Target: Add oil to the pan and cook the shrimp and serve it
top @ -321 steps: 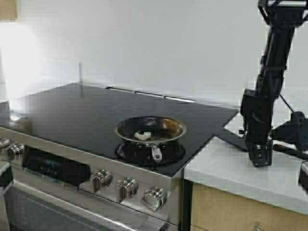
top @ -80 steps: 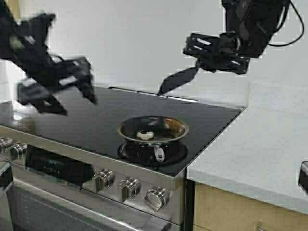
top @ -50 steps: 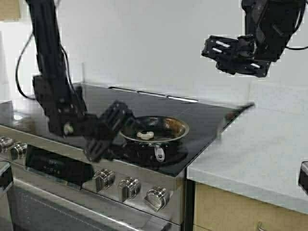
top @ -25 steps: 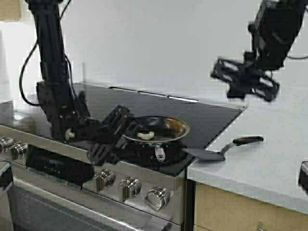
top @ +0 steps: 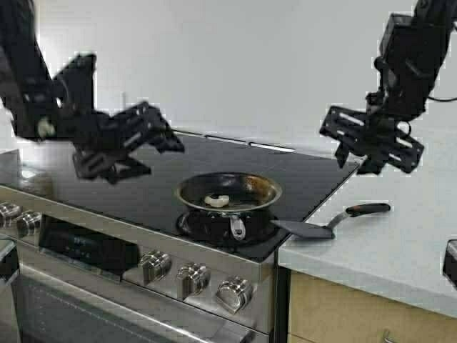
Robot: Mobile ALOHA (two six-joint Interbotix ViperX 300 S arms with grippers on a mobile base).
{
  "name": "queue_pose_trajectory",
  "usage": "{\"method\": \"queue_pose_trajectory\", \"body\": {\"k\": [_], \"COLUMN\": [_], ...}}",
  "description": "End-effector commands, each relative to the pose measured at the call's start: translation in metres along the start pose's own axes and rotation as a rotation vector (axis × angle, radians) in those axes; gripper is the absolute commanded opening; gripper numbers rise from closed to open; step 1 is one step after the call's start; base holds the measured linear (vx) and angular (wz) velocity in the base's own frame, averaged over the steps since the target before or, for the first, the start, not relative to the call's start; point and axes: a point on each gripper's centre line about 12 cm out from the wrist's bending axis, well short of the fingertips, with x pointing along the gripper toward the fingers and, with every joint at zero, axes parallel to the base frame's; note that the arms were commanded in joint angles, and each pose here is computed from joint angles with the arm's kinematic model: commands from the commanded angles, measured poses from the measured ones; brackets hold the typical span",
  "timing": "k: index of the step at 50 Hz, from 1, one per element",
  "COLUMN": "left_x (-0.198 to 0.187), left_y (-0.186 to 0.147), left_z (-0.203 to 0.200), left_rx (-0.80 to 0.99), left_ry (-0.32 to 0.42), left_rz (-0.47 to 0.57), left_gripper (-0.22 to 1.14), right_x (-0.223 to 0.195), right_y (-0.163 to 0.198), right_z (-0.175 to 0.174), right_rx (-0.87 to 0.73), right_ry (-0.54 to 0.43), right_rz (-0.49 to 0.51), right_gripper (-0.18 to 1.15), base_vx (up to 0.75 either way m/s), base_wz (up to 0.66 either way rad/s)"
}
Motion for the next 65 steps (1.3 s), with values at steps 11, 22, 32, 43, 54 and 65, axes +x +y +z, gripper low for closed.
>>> {"method": "queue_pose_trajectory", "body": {"k": [11,22,32,43,54,65], "left_x": [-0.028,-0.033,-0.036,-0.036,-0.036,-0.035], "left_y": [-0.032,-0.032,-0.029,-0.029,-0.028,-0.028], "left_z": [0.048,0.045,0.039,0.039,0.038,0.038], "left_rx": [0.109,0.123,0.121,0.125,0.149,0.149], "left_ry": [-0.045,-0.024,-0.005,-0.003,0.005,0.007], "left_rz": [0.000,0.006,0.016,0.018,0.023,0.025], "left_gripper": [1.02,1.02,1.02,1.02,1.02,1.01], "right_x": [0.015,0.037,0.058,0.079,0.091,0.107], "right_y": [-0.012,-0.009,-0.011,-0.025,-0.028,-0.020], "right_z": [-0.022,-0.023,-0.026,-0.030,-0.029,-0.027], "right_rx": [0.030,0.045,0.091,0.185,0.229,0.257], "right_ry": [0.077,0.031,0.056,0.081,0.066,0.066], "right_rz": [-0.047,-0.015,0.014,0.027,0.079,0.155], "right_gripper": [1.01,1.00,1.00,1.00,1.00,1.00], "base_vx": [0.00,0.00,0.00,0.00,0.00,0.00], "base_wz": [0.00,0.00,0.00,0.00,0.00,0.00]}}
